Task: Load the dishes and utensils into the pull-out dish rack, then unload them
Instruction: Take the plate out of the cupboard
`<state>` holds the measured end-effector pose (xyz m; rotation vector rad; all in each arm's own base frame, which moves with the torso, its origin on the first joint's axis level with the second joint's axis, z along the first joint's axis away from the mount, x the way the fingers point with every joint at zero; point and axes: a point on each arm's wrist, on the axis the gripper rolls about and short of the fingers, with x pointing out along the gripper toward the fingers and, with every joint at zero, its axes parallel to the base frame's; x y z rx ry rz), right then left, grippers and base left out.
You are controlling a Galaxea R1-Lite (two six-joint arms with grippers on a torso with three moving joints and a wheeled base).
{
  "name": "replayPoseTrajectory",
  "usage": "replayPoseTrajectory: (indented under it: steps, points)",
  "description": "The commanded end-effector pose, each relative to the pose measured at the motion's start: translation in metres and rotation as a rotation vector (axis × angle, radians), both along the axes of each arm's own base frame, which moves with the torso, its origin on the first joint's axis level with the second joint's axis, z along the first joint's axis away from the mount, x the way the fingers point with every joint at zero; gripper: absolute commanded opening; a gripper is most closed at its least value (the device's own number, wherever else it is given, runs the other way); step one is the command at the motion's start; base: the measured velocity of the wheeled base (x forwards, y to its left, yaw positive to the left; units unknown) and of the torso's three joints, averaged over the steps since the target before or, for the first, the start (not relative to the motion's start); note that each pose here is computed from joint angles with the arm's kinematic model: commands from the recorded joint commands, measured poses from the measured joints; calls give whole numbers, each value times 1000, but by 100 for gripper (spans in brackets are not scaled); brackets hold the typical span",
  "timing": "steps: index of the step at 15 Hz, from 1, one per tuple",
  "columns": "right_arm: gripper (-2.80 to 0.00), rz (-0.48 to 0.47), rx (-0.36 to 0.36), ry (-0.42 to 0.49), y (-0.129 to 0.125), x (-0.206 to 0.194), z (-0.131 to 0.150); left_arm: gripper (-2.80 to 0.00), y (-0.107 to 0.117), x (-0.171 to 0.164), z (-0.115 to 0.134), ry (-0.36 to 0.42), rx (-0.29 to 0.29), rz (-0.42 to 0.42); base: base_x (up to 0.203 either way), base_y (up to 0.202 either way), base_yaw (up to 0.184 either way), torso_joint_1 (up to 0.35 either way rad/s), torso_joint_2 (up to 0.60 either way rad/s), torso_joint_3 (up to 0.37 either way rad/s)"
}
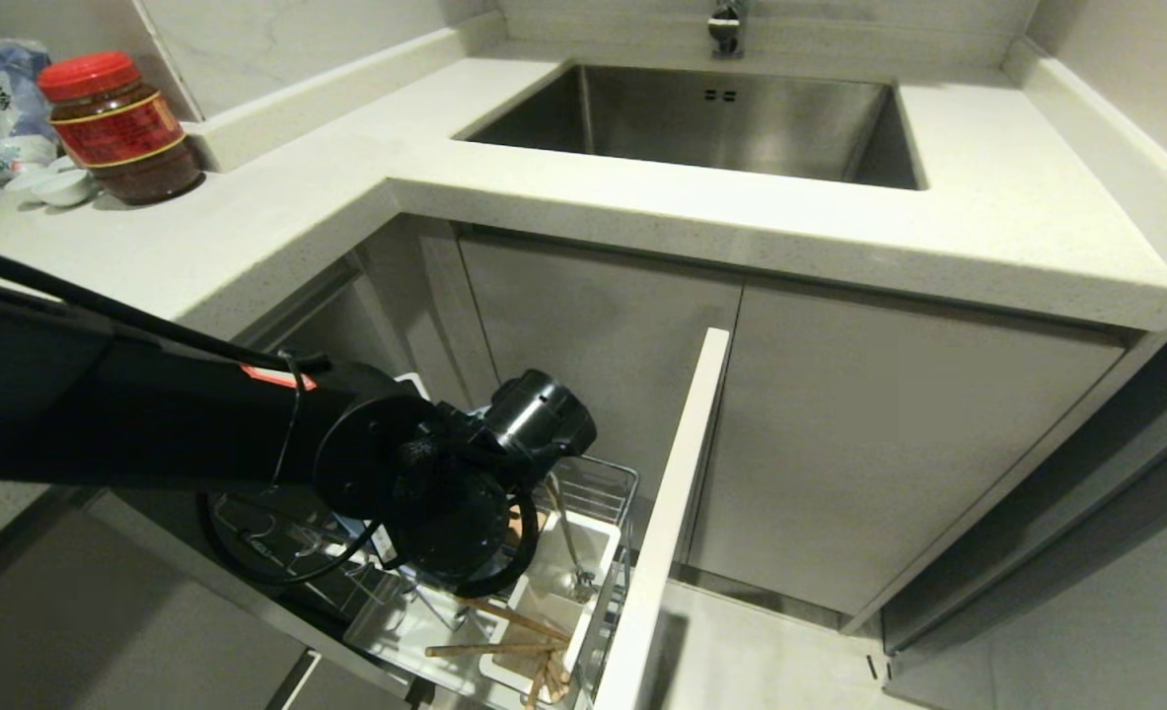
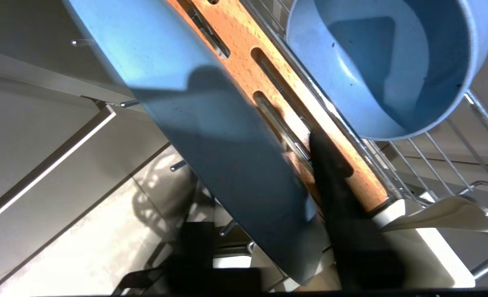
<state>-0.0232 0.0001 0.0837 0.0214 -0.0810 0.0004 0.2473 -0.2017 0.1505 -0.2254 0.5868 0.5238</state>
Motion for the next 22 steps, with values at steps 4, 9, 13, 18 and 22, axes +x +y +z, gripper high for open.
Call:
replayPoseTrajectory:
  steps: [4,9,13,18,22]
  points:
    - [-280,0,0,26,0,2,-7,-280,-3,-7,6,-18,-13,-15,0,0,0,0,0,0]
    - [-280,0,0,26,0,2,-7,-280,-5,-22,23,-65,-61,-39,0,0,0,0,0,0]
    - [-280,0,0,24,0,2,-7,-280,5,-46,63,-191,-112,-55,0,0,0,0,0,0]
    - [-280,0,0,24,0,2,-7,-280,15,-100,117,-303,-220,-219,0,0,0,0,0,0]
    - [-280,0,0,26,0,2,-7,-280,26,-128,141,-339,-250,-334,0,0,0,0,0,0]
